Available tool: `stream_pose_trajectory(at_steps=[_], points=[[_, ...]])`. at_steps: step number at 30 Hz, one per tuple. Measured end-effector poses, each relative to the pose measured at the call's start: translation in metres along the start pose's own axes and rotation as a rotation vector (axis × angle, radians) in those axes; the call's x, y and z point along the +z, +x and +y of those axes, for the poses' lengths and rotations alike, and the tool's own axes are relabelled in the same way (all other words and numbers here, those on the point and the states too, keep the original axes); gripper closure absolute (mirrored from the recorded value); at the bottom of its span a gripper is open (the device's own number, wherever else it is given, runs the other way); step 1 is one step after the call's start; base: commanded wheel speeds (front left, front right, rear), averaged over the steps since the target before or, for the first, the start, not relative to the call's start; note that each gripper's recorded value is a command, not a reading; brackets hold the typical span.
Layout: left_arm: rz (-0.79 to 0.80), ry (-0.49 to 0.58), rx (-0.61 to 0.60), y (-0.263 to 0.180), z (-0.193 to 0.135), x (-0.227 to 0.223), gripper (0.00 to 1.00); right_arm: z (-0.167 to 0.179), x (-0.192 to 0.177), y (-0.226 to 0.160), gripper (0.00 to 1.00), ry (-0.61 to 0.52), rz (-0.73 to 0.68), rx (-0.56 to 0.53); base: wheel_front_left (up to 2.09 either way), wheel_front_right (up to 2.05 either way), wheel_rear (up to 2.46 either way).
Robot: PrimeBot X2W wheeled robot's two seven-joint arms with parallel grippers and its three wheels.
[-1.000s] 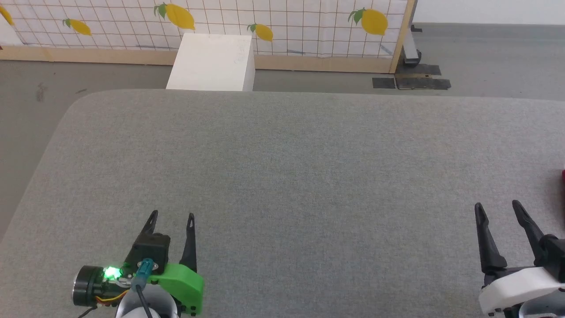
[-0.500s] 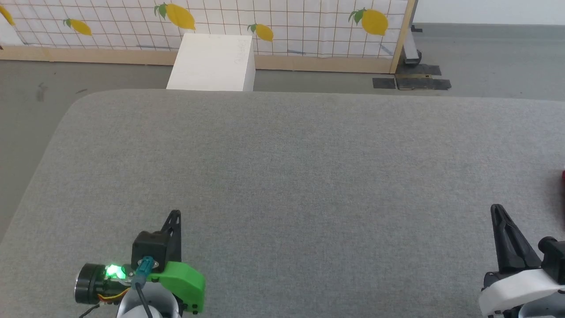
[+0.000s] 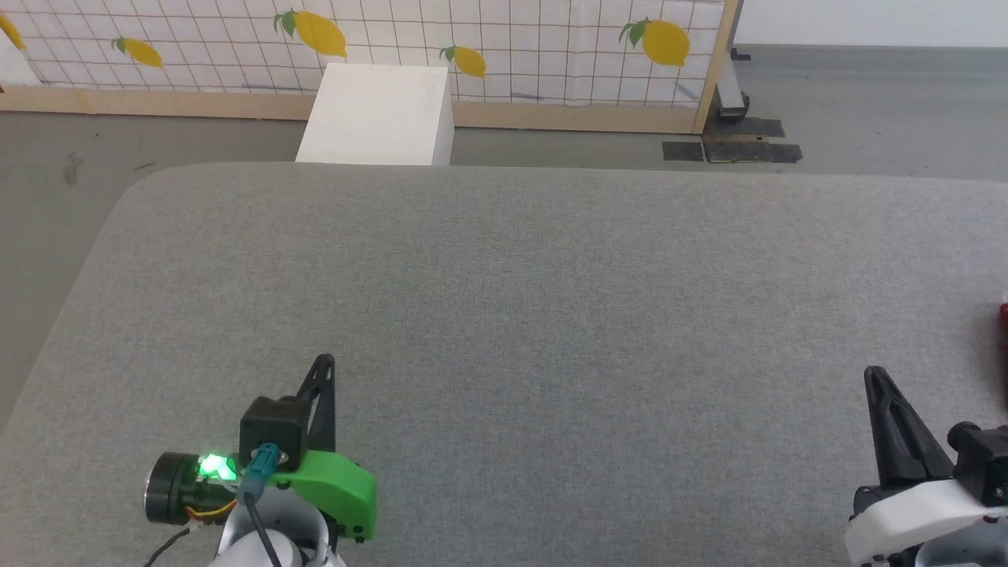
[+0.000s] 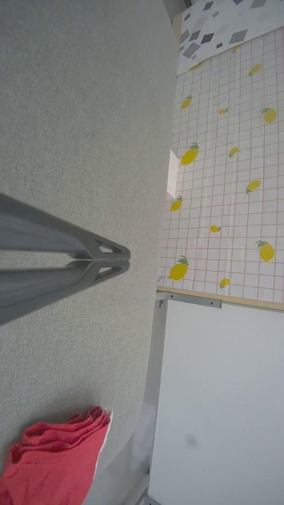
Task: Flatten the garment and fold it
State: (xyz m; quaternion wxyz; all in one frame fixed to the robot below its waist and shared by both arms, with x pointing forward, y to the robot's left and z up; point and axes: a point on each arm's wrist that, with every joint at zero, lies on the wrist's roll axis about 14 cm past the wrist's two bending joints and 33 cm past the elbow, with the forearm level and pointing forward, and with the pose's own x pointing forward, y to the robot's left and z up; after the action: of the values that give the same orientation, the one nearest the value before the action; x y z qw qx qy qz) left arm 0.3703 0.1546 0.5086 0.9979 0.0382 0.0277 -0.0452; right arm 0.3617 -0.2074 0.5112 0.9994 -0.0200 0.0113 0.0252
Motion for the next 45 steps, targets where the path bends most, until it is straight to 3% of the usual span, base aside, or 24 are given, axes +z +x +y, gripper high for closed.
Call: stream_pose_trajectory(at_steps=[45], points=[[-0.120, -0.048, 0.000, 0.012, -0.002, 0.034, 1.00, 0.020, 0.005, 0.004, 1.00, 0.003, -0.001, 0.034, 0.00, 0.00, 0.00]])
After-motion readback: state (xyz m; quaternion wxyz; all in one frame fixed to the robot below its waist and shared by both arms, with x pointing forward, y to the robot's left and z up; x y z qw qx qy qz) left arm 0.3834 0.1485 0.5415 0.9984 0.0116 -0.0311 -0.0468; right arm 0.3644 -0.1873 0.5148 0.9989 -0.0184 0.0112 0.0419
